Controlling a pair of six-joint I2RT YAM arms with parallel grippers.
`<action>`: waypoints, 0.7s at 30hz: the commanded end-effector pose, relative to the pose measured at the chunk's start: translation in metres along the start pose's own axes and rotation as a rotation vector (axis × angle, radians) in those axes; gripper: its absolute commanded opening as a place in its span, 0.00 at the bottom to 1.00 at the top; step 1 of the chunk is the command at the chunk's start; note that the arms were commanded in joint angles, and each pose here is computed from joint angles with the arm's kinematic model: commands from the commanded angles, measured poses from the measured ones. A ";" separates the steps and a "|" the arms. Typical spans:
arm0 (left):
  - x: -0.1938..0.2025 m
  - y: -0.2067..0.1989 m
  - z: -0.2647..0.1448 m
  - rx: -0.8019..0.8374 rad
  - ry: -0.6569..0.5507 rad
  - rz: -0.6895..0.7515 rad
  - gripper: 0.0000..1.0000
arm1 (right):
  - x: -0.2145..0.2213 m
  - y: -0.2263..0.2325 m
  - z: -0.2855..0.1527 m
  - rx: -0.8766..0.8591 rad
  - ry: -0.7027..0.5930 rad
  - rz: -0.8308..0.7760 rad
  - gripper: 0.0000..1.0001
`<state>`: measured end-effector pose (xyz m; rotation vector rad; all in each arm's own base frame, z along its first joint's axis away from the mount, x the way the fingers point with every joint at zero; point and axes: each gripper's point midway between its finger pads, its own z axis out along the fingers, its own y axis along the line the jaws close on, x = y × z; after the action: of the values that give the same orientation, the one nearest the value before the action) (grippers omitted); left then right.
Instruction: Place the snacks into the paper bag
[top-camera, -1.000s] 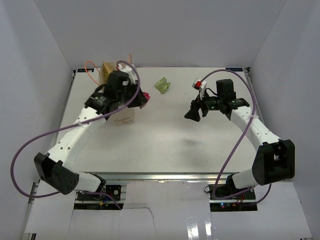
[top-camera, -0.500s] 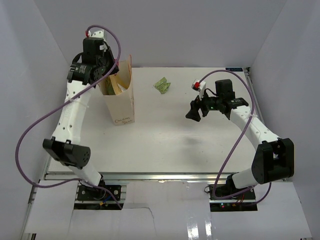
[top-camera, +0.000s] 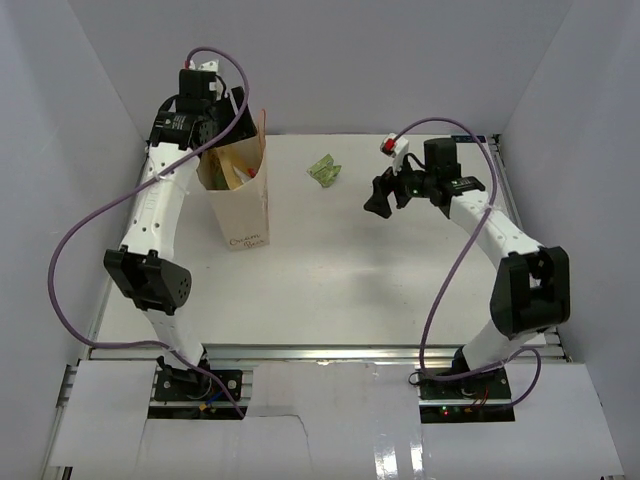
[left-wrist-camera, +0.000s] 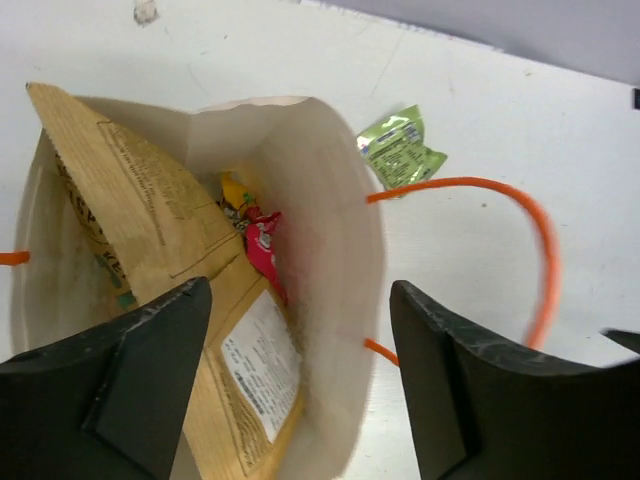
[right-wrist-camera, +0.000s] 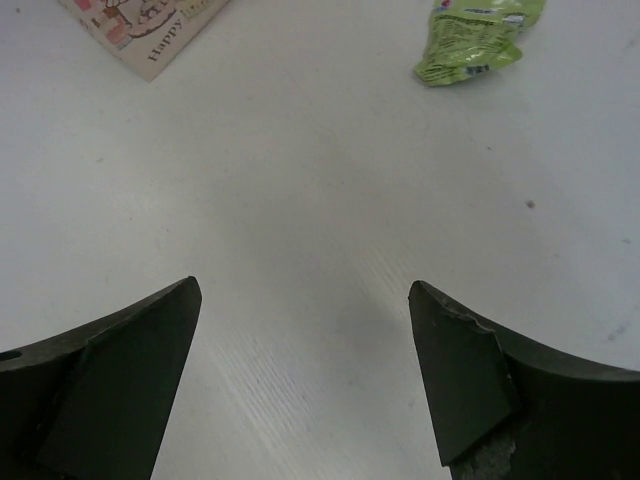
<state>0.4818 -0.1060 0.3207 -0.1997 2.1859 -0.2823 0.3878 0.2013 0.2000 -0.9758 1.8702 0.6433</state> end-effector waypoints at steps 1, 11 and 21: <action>-0.041 -0.018 -0.065 0.093 -0.164 0.008 0.84 | -0.001 0.006 0.035 -0.165 -0.018 0.113 0.90; -0.003 0.004 -0.178 0.181 -0.457 0.003 0.98 | -0.007 -0.052 0.103 0.010 0.055 0.369 0.93; 0.102 0.033 -0.202 0.250 -0.433 -0.222 0.98 | -0.011 -0.101 0.169 0.212 -0.038 0.628 0.95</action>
<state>0.2559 -0.0691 0.3741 -0.2593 1.6357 -0.5213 0.5273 0.2627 0.1143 -0.3665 2.2283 0.7883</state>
